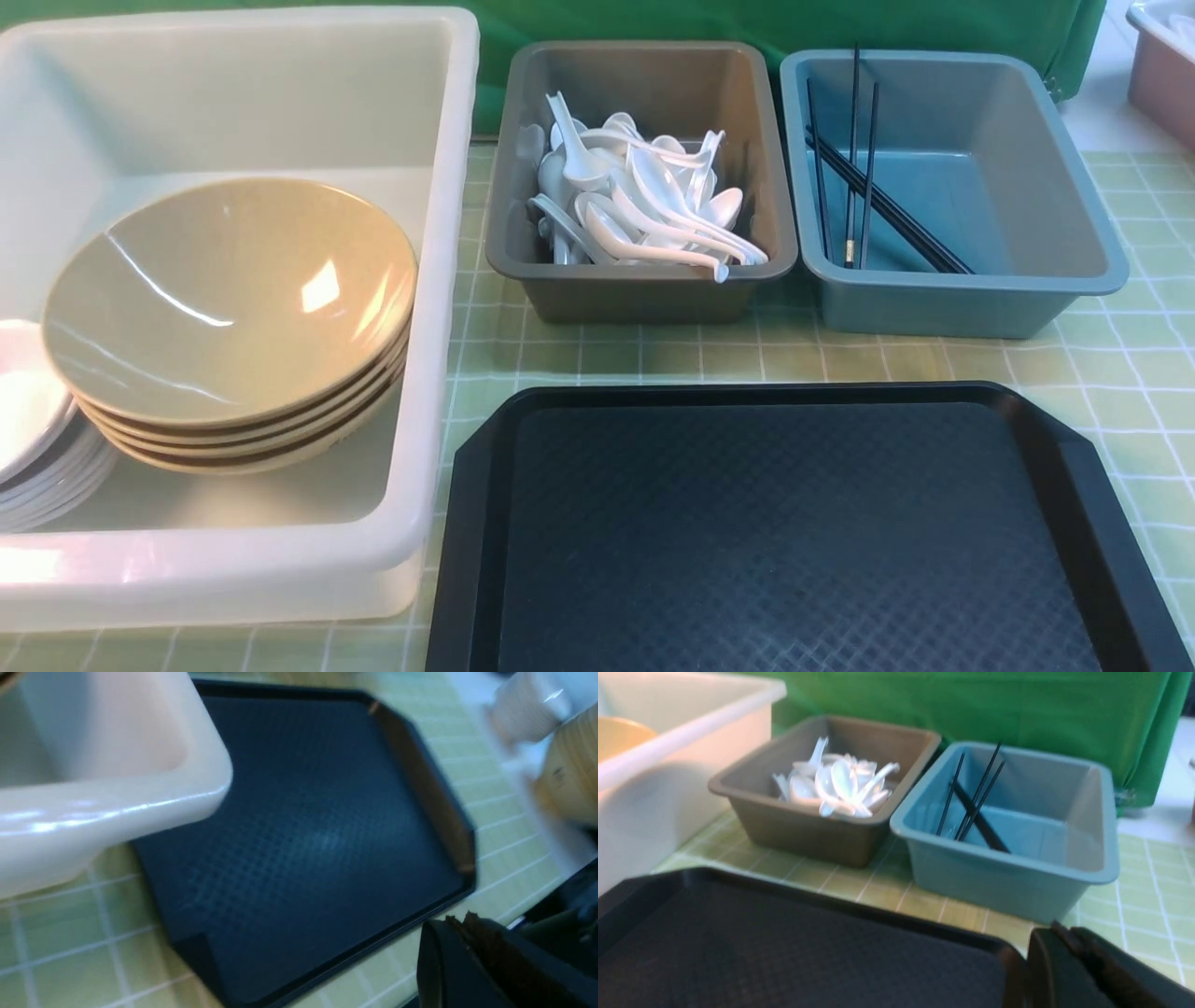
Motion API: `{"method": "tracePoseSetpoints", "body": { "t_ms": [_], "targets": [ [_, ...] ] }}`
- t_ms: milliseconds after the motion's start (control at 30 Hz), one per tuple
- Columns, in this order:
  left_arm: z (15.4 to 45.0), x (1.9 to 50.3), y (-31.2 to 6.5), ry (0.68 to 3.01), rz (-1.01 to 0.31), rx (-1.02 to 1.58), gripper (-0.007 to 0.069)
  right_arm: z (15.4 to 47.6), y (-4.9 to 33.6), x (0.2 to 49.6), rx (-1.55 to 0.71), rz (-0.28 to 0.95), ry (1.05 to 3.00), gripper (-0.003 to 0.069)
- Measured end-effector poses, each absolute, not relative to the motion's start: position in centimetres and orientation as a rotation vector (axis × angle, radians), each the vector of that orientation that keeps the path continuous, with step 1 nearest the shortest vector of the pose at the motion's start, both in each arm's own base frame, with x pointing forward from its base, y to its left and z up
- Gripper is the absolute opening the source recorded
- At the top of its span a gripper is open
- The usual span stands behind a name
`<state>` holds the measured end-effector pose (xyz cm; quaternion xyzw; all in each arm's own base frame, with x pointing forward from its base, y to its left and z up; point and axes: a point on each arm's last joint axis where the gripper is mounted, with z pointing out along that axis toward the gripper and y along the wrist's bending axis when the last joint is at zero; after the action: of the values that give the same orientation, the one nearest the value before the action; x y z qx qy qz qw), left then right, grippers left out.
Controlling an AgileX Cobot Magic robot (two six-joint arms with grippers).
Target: On green table put chopsticks spoon bowls plates into blue grey white boxes.
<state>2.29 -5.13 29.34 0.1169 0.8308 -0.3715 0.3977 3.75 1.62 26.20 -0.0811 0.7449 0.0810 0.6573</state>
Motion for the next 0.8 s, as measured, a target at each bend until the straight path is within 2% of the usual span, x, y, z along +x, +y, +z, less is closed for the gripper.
{"method": "tracePoseSetpoints", "body": {
  "t_ms": [200, 800],
  "targets": [
    [30.1, -0.2, -4.6, 1.925, -1.106, 0.265, -0.0001, 26.2, 1.6, 3.5, -0.179, 0.183, 1.659, 0.0027],
    [29.9, -1.2, -4.4, 1.898, -1.118, 0.298, -0.0001, 26.2, 1.6, 3.5, -0.18, 0.185, 1.664, 0.0044]
  ]
}}
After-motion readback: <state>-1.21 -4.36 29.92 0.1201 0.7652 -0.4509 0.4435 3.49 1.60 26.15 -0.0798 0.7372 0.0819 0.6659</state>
